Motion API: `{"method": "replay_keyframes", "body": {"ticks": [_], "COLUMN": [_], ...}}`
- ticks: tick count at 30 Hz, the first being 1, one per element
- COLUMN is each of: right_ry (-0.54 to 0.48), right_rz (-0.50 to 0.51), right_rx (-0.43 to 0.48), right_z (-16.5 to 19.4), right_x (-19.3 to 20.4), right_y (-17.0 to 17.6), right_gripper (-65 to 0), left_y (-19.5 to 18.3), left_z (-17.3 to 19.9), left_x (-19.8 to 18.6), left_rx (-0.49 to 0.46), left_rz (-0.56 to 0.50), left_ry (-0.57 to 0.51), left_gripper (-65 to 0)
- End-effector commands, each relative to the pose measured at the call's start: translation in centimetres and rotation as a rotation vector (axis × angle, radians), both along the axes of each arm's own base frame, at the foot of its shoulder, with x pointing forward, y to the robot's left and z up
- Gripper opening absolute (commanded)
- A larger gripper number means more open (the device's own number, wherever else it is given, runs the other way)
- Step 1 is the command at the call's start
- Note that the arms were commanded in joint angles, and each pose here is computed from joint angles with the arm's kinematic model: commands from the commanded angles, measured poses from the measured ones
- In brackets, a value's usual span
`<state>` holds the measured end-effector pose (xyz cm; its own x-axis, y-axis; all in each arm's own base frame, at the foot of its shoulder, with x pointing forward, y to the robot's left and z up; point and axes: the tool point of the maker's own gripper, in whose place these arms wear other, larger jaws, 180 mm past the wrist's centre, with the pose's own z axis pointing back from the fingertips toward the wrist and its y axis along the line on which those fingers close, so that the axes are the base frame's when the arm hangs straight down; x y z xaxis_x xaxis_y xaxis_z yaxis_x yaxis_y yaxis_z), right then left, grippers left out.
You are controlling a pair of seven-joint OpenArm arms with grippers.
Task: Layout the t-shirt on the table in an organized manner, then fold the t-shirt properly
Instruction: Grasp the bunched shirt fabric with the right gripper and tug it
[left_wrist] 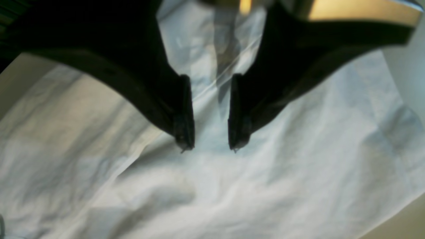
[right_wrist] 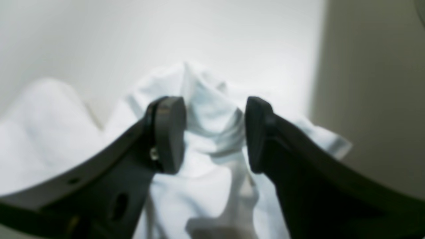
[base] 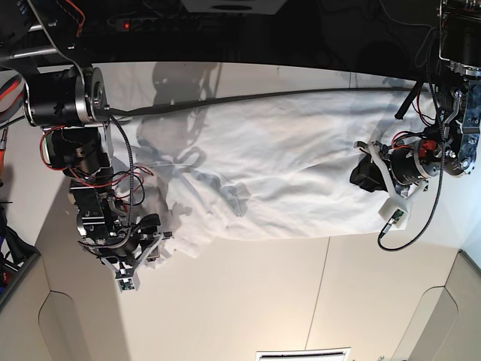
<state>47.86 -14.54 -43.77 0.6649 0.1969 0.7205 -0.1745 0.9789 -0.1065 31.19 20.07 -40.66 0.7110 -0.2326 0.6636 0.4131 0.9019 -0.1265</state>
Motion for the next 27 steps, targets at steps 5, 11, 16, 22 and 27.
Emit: {"method": "replay_keyframes", "body": {"ticks": [5,11,16,22,27], "right_ry": [-0.072,-0.095,-0.120,-0.130,-0.110], "right_rz": [-0.013,0.011,-0.021,-0.084,-0.123], "right_rx": [-0.016,-0.079,-0.079,-0.009,0.175], "right_z": [2.2,3.1,4.6,4.9,3.9], "right_x": [1.8,2.2,2.2,0.6,-1.1], "right_y": [-0.7,-1.1,-2.0,-4.1,-5.5], "right_gripper": [-36.0,-36.0,-35.9,-35.9,-35.9], "left_y": [0.3,0.4,1.1,1.2,1.1], "left_z": [1.4,1.3,1.1,1.1,1.1], "left_x": [1.1,1.1,1.2,1.2,1.2], "left_rx": [-0.002,0.004,0.045,0.046,0.045], "left_rz": [-0.001,-0.002,0.019,0.019,0.019], "left_ry": [-0.047,-0.045,-0.042,-0.043,-0.043], "left_gripper": [-43.5,-43.5,-43.5,-43.5,-43.5]}}
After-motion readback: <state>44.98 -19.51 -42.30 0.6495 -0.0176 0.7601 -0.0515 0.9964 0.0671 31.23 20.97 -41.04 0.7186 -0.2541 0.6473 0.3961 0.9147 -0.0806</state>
